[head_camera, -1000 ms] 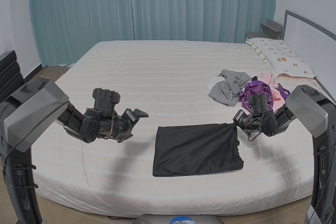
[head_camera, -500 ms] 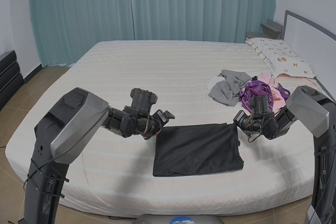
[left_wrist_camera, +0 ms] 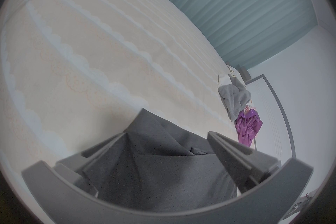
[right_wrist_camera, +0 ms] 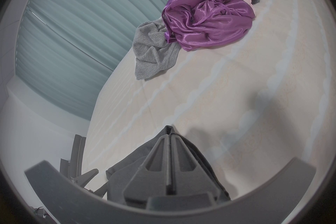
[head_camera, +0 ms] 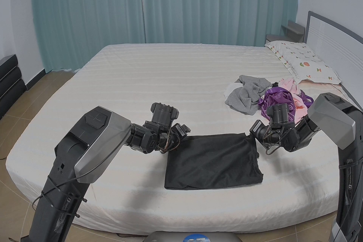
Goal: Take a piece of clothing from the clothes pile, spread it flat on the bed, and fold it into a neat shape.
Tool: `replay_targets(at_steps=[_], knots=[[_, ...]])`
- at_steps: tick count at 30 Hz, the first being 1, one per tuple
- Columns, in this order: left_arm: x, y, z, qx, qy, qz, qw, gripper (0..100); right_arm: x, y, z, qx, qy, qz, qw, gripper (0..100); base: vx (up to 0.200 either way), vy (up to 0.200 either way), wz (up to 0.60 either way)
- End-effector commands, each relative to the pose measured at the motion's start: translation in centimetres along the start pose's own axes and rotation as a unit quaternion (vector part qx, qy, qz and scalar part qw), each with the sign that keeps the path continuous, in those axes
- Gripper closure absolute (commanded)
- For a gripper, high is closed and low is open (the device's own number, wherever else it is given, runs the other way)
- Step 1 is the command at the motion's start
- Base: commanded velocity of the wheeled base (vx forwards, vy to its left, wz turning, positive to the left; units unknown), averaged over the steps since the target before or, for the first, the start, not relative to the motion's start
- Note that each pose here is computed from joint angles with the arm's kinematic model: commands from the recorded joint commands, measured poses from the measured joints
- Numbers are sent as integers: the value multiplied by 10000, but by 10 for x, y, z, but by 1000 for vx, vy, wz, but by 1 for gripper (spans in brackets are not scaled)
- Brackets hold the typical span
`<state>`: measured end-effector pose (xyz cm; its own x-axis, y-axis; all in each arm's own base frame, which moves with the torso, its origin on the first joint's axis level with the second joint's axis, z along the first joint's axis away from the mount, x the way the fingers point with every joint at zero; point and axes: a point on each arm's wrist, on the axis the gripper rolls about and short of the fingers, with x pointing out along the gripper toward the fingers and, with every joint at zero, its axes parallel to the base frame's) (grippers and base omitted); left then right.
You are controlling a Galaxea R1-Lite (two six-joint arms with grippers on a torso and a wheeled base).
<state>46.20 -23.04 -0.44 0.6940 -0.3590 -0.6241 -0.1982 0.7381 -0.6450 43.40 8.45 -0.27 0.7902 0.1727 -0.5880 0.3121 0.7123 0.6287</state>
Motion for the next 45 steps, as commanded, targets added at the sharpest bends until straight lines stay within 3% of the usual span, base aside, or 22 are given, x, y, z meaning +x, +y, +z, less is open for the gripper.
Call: replay_targets(at_steps=[1, 13, 21, 34, 35, 40, 45], knots=[[3, 4, 3, -101, -40, 32, 9999, 100, 0, 0, 0, -3, -2, -3, 10000, 100, 0, 0, 0], [-7, 22, 21, -261, -295, 406, 9984, 100, 0, 2, 4, 9, -82, 41, 10000, 100, 0, 0, 0], [-21, 22, 35, -353, -414, 404, 9977, 100, 2, 1, 4, 1, -214, 90, 9997, 100, 0, 0, 0], [-13, 27, 27, -340, -238, 466, 9980, 100, 18, 0, -5, -146, -208, 144, 9996, 100, 0, 0, 0], [-13, 27, 27, -340, -244, 471, 9980, 0, 20, -1, -7, -173, -188, 130, 9996, 0, 0, 0, 0], [-16, 26, 28, -368, -238, 465, 9980, 0, 17, -2, -7, -184, -188, 120, 9996, 0, 0, 0, 0], [-42, 21, 50, -609, -404, 353, 9967, 0, -28, 2, 14, -122, -277, 217, 9993, 0, 0, 0, 0]])
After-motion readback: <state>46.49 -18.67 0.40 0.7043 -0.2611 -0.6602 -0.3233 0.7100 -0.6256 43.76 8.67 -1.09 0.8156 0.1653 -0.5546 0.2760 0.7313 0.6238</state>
